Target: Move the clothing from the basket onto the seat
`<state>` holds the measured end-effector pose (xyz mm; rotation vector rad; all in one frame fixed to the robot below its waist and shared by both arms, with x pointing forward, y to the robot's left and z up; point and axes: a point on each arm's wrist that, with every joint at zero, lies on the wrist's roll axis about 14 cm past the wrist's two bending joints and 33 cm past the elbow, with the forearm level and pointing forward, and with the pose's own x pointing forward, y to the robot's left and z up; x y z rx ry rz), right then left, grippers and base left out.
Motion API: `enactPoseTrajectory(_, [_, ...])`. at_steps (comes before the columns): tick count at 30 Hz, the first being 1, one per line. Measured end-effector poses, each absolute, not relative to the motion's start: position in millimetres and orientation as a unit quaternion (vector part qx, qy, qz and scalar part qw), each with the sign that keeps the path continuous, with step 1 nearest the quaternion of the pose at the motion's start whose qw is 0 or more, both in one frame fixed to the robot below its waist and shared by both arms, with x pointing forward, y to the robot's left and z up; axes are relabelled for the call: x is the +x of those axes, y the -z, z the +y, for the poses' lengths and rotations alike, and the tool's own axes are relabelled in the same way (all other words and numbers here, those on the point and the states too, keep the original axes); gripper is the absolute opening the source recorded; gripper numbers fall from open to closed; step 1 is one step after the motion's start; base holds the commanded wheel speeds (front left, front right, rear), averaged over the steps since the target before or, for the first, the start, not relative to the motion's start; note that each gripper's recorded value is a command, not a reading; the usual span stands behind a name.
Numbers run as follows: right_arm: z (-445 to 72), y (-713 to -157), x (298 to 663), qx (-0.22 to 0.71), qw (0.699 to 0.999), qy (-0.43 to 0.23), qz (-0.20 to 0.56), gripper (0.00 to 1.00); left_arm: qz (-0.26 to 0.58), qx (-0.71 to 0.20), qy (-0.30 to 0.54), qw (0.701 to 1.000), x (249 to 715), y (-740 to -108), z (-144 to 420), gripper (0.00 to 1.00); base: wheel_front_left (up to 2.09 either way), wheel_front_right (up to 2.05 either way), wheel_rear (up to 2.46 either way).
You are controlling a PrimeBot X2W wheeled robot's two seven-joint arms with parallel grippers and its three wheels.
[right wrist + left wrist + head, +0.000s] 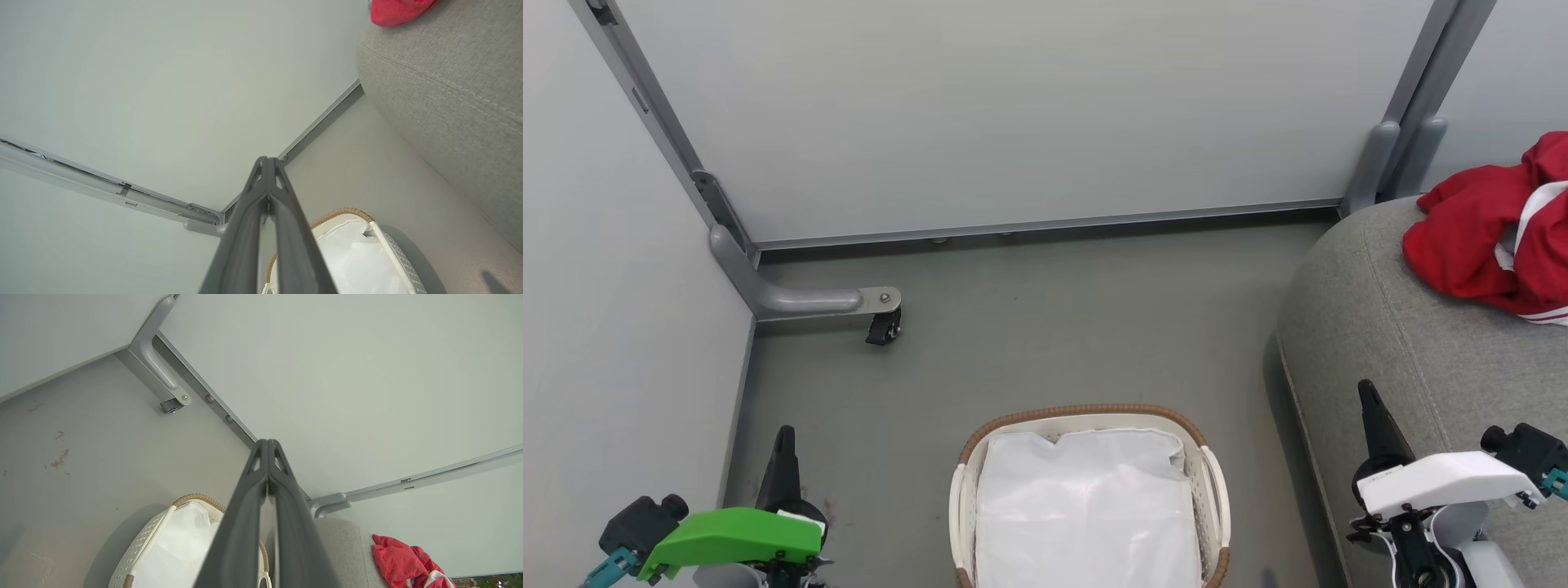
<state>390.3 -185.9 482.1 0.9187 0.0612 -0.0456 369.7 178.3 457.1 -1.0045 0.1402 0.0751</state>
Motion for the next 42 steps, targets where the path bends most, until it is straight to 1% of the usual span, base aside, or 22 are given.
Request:
enactPoseTrajectory(22, [-191.1,-487.8,390.5,0.545,0.838,0.024,0.024,0.0,0.049,-0.567,-0.036,0.822,376.3,-470.3,186.6,0.0,0.0,0.0,0.0])
enactPoseTrajectory(42, [-193.9,-494.5,390.5,0.616,0.787,0.018,0.017,0.0,0.033,-0.627,-0.029,0.778,380.8,-482.1,192.2,0.0,0.0,0.0,0.0])
